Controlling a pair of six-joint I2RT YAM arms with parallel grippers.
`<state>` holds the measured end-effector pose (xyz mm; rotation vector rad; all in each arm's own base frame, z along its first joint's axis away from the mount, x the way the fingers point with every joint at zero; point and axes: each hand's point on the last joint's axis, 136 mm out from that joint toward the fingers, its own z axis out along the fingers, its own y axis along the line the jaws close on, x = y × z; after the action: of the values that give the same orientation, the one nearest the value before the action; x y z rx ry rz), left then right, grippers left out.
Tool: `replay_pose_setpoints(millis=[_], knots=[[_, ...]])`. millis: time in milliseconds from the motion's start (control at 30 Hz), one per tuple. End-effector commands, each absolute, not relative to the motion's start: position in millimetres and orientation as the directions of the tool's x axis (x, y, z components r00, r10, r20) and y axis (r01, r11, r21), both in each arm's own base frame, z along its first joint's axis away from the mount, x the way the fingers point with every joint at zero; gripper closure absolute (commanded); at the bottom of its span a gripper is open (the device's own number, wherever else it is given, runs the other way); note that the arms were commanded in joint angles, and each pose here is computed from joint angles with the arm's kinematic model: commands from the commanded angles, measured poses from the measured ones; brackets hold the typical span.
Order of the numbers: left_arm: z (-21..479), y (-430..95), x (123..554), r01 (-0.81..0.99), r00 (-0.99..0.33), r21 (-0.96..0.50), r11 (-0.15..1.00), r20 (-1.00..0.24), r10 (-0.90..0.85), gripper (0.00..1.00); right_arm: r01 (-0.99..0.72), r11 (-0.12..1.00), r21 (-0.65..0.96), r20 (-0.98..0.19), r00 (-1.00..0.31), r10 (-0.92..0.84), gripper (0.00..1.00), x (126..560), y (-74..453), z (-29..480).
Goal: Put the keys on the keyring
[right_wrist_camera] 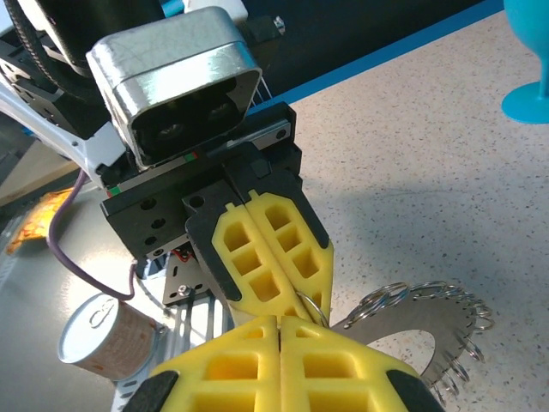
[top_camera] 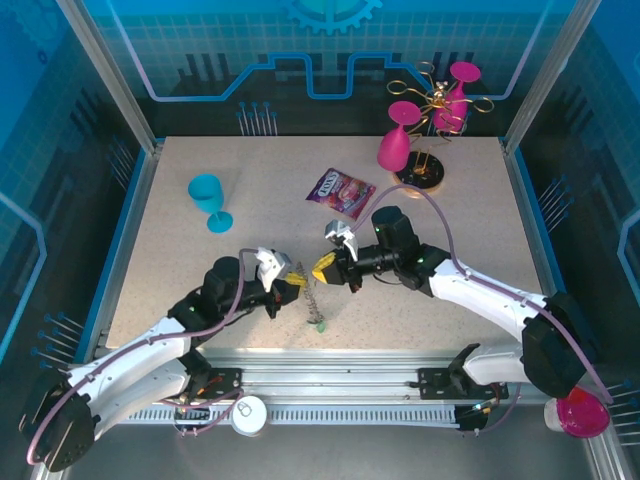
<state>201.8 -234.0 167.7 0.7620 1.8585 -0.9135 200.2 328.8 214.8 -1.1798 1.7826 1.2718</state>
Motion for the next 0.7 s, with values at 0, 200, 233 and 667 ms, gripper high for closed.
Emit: replay_pose_setpoints(millis=[0,200,233,667], knots=[[188,-238,200,0.794,-0.405,-0.339,0.504,-0.914,0.023,1.0,-0.937,0.141,0.318,-0.886,-0.347,-0.308,1.0,201,333,206],[185,-237,195,0.782,-0.44,-0.381,0.493,-0.898,0.004,1.0,-0.947,0.146,0.288,-0.89,-0.32,-0.324,1.0,200,338,201],[185,-237,194,0.782,-0.444,-0.386,0.489,-0.896,0.002,1.0,-0.948,0.143,0.285,-0.889,-0.317,-0.329,1.0,199,339,199],[185,-242,185,0.802,-0.455,-0.411,0.434,-0.89,-0.002,1.0,-0.957,0.137,0.255,-0.894,-0.288,-0.343,1.0,199,342,198]])
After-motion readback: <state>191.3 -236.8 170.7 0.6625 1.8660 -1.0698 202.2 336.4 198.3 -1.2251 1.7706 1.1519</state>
